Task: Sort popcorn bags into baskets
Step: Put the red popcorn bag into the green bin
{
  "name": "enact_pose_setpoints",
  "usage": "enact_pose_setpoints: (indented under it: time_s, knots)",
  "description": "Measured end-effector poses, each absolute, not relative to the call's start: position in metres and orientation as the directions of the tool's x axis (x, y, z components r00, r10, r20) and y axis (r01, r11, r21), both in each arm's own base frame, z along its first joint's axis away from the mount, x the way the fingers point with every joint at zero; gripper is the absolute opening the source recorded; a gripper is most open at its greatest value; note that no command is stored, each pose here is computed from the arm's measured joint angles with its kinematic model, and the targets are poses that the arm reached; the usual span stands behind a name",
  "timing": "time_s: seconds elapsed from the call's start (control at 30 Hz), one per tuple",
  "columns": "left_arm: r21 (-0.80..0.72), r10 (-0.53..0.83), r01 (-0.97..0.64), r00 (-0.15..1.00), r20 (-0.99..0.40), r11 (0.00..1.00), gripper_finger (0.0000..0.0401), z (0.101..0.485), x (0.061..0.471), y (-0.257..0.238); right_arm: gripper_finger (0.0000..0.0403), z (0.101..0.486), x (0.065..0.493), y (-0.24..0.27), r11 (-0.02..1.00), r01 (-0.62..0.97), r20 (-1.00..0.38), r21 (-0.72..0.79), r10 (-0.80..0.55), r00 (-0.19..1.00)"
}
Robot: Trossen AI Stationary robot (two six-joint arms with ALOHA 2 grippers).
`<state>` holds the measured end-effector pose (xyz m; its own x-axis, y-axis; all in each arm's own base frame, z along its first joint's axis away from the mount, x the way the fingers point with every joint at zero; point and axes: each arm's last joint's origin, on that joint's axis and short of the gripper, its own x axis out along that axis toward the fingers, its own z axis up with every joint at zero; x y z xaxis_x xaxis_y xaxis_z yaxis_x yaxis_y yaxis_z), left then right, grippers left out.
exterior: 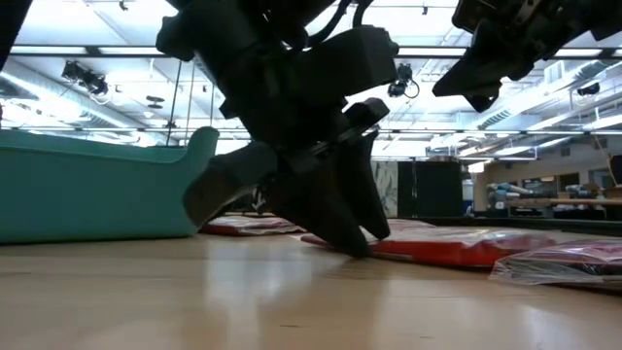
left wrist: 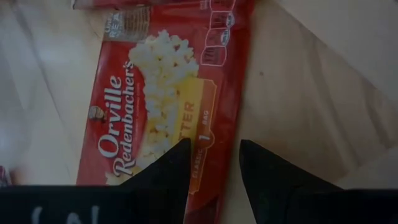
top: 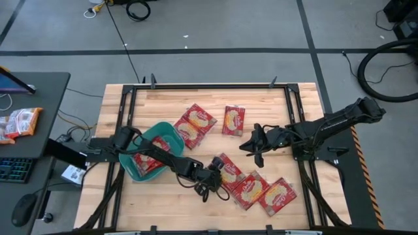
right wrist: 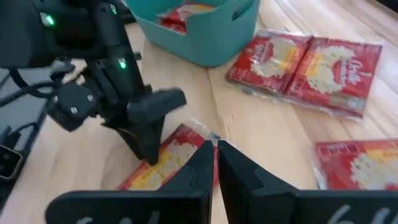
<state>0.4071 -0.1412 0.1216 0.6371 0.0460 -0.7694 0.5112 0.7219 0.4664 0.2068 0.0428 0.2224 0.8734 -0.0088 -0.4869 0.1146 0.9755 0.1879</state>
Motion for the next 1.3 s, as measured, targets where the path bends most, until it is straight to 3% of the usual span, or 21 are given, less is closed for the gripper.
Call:
enact_pose_setpoints:
  time_s: [0.23, 0.47, 0.67, 1.03, 1.3]
  knots:
    - [0.477, 0.07, 0.5, 0.633, -0.771, 0.723, 0.0126, 0.116, 0.408, -0.142, 0.0027, 0.223, 0.208, 0.043, 0.974, 0.115, -0.478, 0.194, -0.008, 0.878]
    - [0.471, 0.104, 0.47, 0.617, -0.78, 0.746, 0.0012, 0.113, 0.405, -0.142, 0.0027, 0.223, 0.208, 0.044, 0.974, 0.115, -0.478, 0.197, -0.007, 0.878]
    - [0.425, 0.106, 0.434, 0.59, -0.8, 0.794, 0.0005, 0.132, 0.395, -0.14, 0.0027, 0.223, 0.207, 0.047, 0.976, 0.101, -0.477, 0.193, 0.003, 0.879]
    - [0.277, 0.079, 0.236, 0.61, -0.788, 0.931, 0.0002, 0.218, 0.356, -0.139, 0.0027, 0.224, 0.208, 0.047, 0.981, 0.092, -0.464, 0.17, -0.003, 0.886]
    - [0.223, 0.116, 0.1, 0.615, -0.78, 0.97, 0.0001, 0.256, 0.324, -0.142, 0.0027, 0.225, 0.209, 0.047, 0.985, 0.092, -0.448, 0.148, -0.017, 0.894]
